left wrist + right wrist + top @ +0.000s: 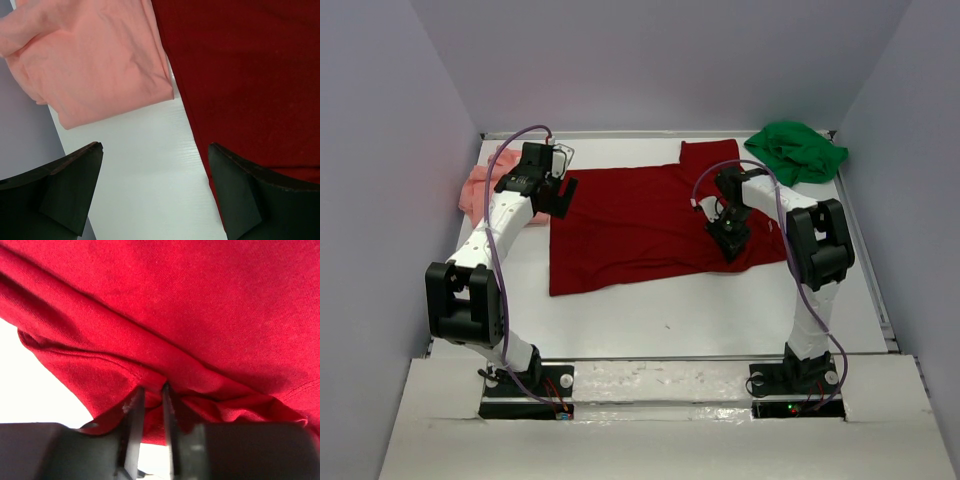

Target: Fold and stack the t-shirts

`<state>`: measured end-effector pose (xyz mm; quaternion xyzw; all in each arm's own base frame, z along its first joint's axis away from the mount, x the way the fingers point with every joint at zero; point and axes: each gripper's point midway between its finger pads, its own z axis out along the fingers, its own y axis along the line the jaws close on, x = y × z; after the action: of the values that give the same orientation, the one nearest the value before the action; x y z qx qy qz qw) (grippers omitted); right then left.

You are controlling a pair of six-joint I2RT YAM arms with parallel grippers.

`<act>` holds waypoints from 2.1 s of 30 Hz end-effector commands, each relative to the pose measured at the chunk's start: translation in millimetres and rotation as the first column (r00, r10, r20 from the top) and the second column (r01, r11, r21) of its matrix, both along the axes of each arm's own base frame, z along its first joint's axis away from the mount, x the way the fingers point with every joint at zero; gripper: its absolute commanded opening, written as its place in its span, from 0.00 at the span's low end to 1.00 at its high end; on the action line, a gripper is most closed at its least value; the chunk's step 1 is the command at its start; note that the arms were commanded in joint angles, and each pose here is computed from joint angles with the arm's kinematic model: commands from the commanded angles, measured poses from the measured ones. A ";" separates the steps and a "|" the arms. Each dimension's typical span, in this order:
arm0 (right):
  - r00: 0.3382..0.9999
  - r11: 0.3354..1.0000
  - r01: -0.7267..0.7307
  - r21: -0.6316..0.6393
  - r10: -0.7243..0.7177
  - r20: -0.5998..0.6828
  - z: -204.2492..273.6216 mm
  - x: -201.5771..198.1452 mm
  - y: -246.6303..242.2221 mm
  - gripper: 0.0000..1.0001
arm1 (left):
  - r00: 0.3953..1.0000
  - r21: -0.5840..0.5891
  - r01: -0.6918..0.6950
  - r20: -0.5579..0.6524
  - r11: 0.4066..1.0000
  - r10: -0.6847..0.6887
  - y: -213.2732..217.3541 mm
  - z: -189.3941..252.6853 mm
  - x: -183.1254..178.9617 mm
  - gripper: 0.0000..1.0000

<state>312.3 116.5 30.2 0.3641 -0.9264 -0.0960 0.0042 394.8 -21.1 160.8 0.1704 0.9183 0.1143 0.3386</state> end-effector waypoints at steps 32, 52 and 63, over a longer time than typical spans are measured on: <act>0.978 0.998 -0.055 0.008 0.053 0.202 73.4 64.1 16.1 0.00 | 1.000 0.028 0.020 0.013 0.999 -0.020 -3.9 6.6 -0.5 0.99; 0.954 0.988 -0.130 0.083 0.102 0.283 79.8 105.6 62.6 0.00 | 1.000 0.043 0.006 0.011 0.999 -0.007 -1.1 1.5 0.8 0.99; 0.945 0.989 -0.135 0.066 0.108 0.310 71.6 113.5 61.3 0.00 | 1.000 0.047 0.006 0.006 0.999 -0.006 -1.0 0.1 -0.2 0.99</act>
<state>414.8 171.9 95.2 0.4200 -0.8955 -0.0851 -0.1198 394.9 -22.0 159.1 0.1761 0.9170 0.1282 0.3342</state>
